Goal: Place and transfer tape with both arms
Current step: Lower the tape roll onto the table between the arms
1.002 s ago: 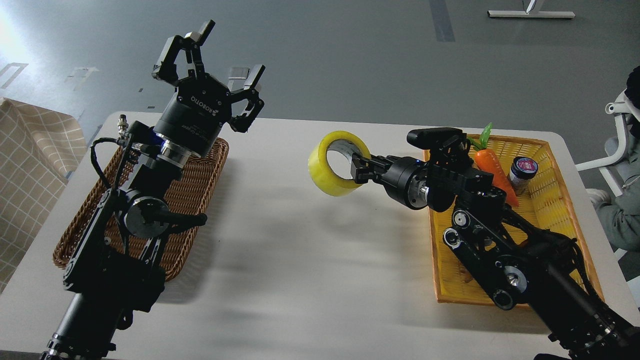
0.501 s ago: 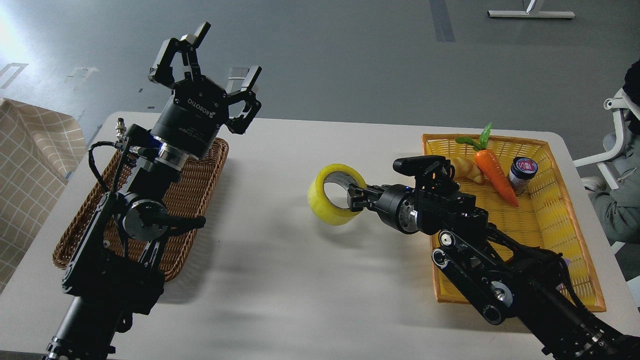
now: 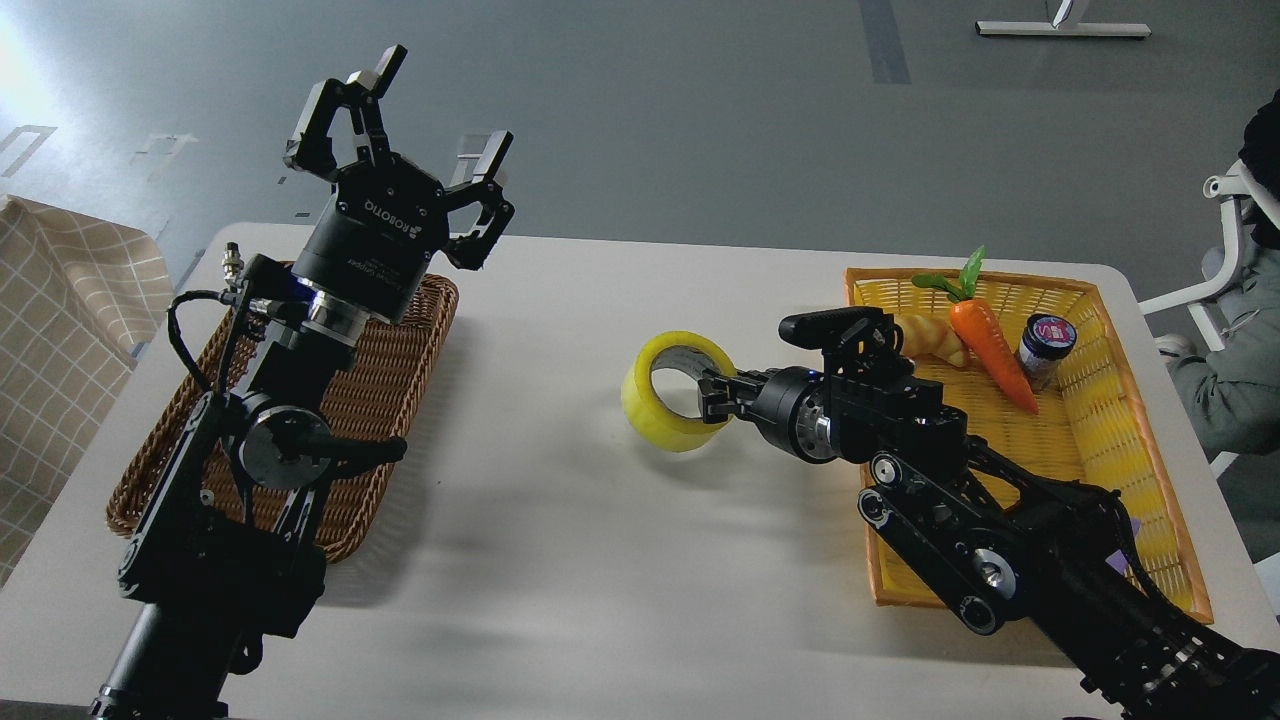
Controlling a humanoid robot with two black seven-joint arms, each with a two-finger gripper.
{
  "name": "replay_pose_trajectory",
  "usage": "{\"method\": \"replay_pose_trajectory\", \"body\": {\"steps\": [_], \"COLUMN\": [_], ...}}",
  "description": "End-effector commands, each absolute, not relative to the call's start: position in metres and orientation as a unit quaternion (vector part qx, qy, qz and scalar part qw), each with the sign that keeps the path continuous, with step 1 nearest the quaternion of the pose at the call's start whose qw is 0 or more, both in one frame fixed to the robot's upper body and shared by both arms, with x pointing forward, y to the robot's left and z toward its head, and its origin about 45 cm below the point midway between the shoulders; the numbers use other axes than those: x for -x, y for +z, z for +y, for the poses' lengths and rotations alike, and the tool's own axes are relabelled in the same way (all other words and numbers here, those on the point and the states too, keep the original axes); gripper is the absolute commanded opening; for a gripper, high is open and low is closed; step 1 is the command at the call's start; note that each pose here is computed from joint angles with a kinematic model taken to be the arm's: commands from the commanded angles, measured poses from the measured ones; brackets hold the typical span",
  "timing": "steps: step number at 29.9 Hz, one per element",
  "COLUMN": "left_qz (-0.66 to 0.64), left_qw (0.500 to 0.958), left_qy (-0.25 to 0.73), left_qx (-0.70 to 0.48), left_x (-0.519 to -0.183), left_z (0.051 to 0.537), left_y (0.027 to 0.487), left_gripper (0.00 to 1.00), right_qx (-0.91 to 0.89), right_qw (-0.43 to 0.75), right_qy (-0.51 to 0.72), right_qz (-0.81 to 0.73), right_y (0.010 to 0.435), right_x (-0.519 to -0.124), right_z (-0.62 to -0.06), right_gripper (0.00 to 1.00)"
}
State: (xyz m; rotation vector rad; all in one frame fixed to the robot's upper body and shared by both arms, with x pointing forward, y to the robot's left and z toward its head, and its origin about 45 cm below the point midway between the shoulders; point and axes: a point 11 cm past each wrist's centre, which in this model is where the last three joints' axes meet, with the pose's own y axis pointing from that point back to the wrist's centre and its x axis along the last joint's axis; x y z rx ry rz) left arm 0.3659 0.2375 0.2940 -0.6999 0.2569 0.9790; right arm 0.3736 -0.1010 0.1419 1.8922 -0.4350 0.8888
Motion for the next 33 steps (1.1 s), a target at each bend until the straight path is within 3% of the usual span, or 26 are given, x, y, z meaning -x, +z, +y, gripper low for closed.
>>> {"method": "replay_pose_trajectory", "body": {"steps": [1, 20, 33], "left_qz": [0.121, 0.119, 0.119], "left_qw": [0.817, 0.817, 0.817], "left_qy": [0.458, 0.460, 0.459], "left_qx": [0.328, 0.326, 0.327], "left_x": [-0.3656, -0.3657, -0.3656], "left_z": [0.2368, 0.2388, 0.2383], "left_y": [0.2941, 0.2949, 0.2949], "left_gripper": [0.98, 0.98, 0.98], "right_qx": [-0.771, -0.766, -0.764], "right_qw": [0.490, 0.500, 0.506], "right_qy": [0.364, 0.369, 0.366], "right_qz": [-0.180, -0.165, -0.164], "right_y": [0.1420, 0.1362, 0.1340], "right_x": [-0.3797, -0.3791, -0.3811], "right_z": [-0.1046, -0.1030, -0.1058], "right_gripper": [0.24, 0.24, 0.32]}}
